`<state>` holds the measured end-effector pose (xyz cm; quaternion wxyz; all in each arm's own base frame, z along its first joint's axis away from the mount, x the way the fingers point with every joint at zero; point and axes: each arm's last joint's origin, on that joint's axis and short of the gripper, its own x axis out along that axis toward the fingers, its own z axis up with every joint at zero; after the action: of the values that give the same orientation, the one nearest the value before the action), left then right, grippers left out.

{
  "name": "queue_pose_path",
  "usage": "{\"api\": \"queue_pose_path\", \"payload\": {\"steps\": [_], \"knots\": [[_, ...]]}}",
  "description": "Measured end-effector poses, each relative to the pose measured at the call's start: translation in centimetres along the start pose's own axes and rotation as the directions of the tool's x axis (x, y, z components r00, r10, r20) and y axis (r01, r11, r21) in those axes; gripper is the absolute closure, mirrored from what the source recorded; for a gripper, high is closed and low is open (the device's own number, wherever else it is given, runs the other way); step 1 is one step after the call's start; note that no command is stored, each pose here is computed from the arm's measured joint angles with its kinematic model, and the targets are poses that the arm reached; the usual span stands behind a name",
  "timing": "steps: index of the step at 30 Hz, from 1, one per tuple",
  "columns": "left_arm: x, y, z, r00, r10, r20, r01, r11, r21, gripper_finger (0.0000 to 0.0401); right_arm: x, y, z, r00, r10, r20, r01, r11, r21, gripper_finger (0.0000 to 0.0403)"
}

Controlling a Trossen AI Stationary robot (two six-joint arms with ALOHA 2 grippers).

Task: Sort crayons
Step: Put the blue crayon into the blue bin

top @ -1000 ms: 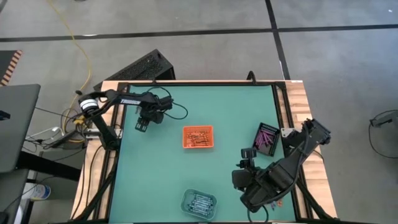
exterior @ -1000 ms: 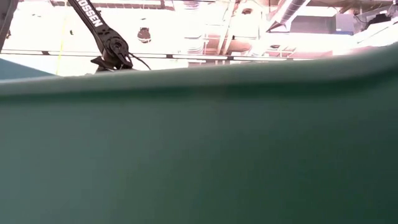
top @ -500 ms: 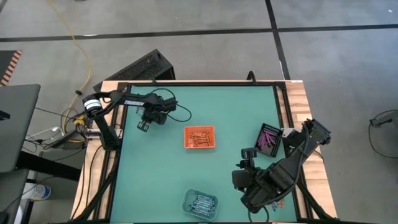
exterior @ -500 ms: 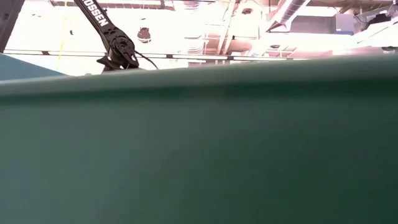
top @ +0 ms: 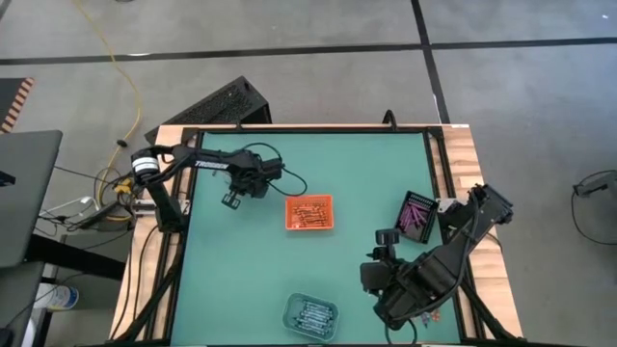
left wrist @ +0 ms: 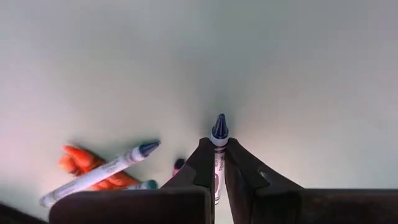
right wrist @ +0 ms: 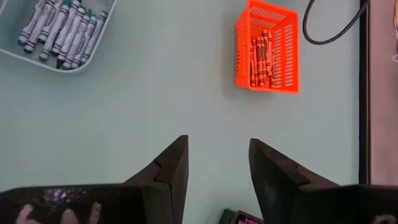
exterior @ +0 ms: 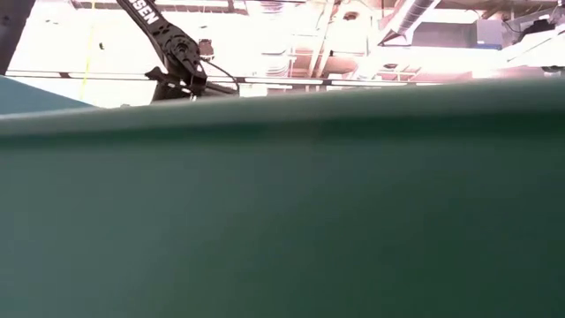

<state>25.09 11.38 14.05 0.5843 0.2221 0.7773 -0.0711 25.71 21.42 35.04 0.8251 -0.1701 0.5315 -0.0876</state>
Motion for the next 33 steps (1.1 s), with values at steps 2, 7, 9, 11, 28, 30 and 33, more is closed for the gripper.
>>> {"api": "queue_pose_path", "payload": {"steps": [2,7,9,11,28,30,33], "knots": [[-0.9,0.0,0.5,1.0,-0.005,0.016,0.005,1.0,-0.007,0.0399,-0.1,0.1,-0.1,1.0,-0.001,-0.003,0.002,1.0,0.006,0.0243],[-3.9,-0.4,2.4,0.996,-0.011,0.089,0.012,1.0,-0.01,0.04,-0.5,0.7,-0.5,1.0,0.007,0.003,-0.007,1.0,0.017,0.0243],[-5.3,-1.0,3.3,0.992,-0.022,0.123,0.023,1.0,-0.003,0.04,-0.7,1.0,-0.7,1.0,0.012,0.008,-0.012,1.0,0.023,0.0243],[-7.0,-1.9,4.4,0.986,-0.032,0.166,0.032,0.999,0.006,0.0401,-1.0,1.3,-0.9,1.0,0.017,0.013,-0.018,0.999,0.033,0.0243],[-22.4,-16.9,12.9,0.621,-0.254,0.741,0.056,0.958,0.282,0.0401,0.3,6.1,-6.0,0.999,-0.031,-0.043,0.038,0.987,0.155,0.0243],[-23.3,-18.6,13.2,0.564,-0.274,0.779,0.044,0.952,0.303,0.0401,0.5,6.7,-6.7,0.998,-0.035,-0.044,0.042,0.984,0.174,0.0243],[-24.5,-20.9,13.6,0.475,-0.307,0.825,0.037,0.943,0.33,0.0401,0.7,7.5,-7.6,0.999,-0.032,-0.038,0.039,0.98,0.193,0.0243]]}}
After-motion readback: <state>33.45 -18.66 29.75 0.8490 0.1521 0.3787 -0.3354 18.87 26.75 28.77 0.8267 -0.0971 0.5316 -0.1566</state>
